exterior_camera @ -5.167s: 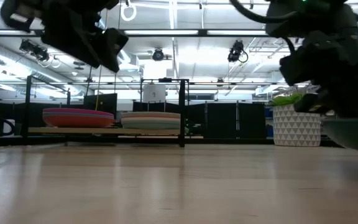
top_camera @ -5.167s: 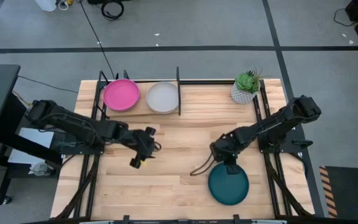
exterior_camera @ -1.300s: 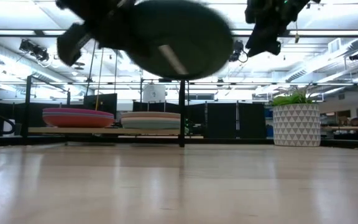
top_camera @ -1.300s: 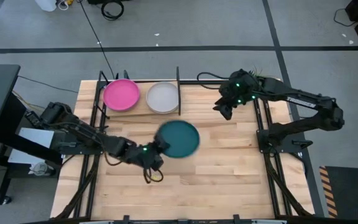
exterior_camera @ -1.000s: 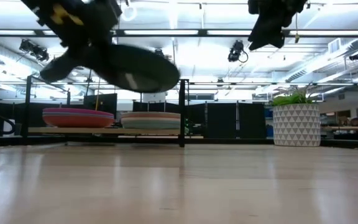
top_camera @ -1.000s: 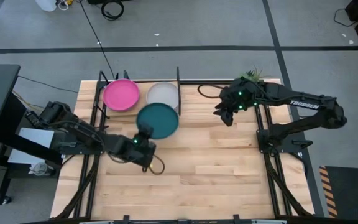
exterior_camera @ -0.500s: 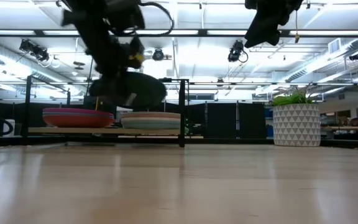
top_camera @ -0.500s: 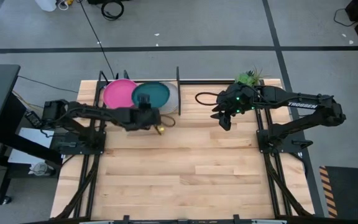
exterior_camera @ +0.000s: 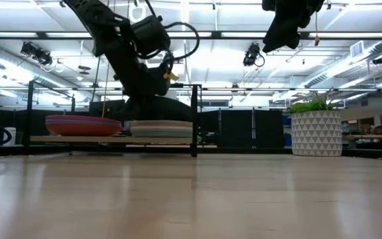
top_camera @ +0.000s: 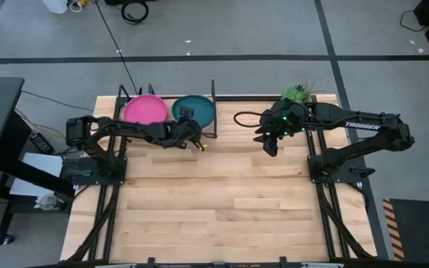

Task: Place and stack plates onto a shelf
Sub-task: Stack the green plate on top of the pink plate on the shelf

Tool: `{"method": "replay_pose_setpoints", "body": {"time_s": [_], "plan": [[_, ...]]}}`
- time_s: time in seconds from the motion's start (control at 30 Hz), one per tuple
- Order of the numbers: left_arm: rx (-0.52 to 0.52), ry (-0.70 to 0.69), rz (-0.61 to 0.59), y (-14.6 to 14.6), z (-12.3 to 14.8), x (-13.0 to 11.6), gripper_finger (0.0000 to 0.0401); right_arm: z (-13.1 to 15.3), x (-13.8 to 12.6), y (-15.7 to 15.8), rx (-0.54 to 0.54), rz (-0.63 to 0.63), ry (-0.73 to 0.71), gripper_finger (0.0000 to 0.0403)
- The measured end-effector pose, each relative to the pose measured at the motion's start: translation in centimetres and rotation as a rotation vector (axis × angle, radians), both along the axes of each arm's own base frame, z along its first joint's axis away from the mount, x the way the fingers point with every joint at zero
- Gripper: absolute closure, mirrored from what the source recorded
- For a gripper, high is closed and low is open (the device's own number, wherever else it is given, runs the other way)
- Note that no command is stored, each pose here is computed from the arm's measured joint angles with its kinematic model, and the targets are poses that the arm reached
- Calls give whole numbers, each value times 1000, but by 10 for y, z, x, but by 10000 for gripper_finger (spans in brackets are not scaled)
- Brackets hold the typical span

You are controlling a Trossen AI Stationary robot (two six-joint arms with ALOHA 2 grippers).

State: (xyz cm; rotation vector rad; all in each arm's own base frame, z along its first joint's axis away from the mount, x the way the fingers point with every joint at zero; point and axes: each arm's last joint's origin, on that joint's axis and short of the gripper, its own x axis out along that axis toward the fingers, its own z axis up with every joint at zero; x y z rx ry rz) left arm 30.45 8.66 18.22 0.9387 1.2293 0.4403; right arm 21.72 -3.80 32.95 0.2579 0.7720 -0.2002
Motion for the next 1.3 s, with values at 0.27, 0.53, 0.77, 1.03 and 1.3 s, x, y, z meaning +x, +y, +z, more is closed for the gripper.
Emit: {"method": "replay_pose_setpoints", "body": {"time_s": [0.27, 0.53, 0.77, 1.03, 1.3], "plan": [[122, -1, 26, -29, 18, -6, 344, 0, 0, 0, 3, -4, -1, 247], [75, -75, 377, -30, 26, -50, 344, 0, 0, 0, 18, -16, -4, 247], [-21, 18, 608, -28, 20, -82, 344, 0, 0, 1, 20, -18, -4, 247], [-33, 19, 693, -20, 20, -89, 344, 1, 2, 0, 0, 3, -19, 247], [-55, 25, 764, 1, 19, -94, 342, 1, 1, 0, -19, 22, -15, 247]]}}
